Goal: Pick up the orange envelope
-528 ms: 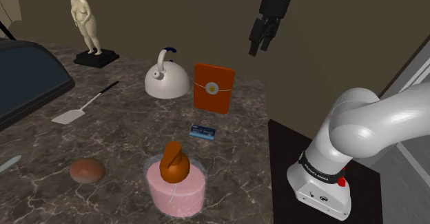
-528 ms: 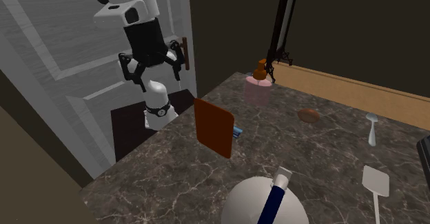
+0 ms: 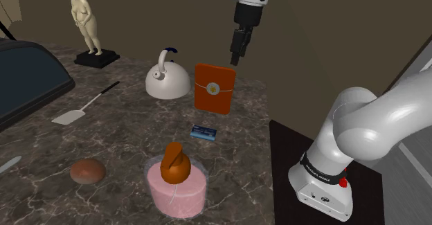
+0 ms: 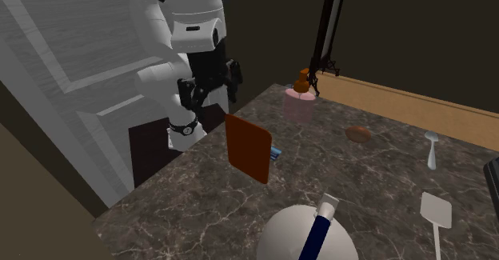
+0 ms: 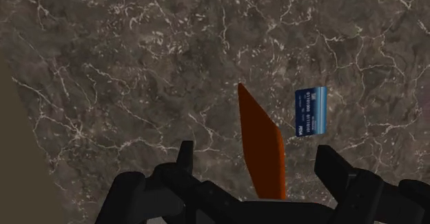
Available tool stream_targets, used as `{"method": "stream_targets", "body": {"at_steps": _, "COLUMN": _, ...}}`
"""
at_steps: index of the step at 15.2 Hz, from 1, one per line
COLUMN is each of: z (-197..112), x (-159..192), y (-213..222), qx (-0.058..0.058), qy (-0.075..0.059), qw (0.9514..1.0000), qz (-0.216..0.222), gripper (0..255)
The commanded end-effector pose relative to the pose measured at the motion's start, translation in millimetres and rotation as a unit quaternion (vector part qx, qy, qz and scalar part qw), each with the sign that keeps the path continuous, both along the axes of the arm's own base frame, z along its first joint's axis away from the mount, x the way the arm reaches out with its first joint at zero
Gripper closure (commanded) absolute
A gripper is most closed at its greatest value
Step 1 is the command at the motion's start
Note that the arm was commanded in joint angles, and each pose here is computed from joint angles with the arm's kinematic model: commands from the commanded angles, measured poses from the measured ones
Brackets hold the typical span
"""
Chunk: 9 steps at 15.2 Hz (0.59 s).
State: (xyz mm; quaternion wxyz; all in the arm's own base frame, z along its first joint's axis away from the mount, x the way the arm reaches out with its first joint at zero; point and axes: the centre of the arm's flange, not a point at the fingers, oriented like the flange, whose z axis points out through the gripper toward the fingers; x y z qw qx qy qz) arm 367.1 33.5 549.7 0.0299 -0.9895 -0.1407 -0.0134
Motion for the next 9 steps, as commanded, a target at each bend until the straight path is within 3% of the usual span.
{"method": "stream_targets", "body": {"at_steps": 1, "z": -10.9, "x": 12.9, "y": 25.9, "qx": -0.005, "qy": 0.004, "qw": 0.9988, "qz": 0.049, "gripper": 0}}
{"method": "stream_targets", "body": {"at_steps": 3, "z": -16.7, "x": 19.7, "y": 40.6, "qx": -0.008, "qy": 0.007, "qw": 0.997, "qz": 0.077, "gripper": 0}}
{"method": "stream_targets", "body": {"at_steps": 9, "z": -48.4, "x": 19.7, "y": 40.6, "qx": -0.008, "qy": 0.007, "qw": 0.997, "qz": 0.077, "gripper": 0}}
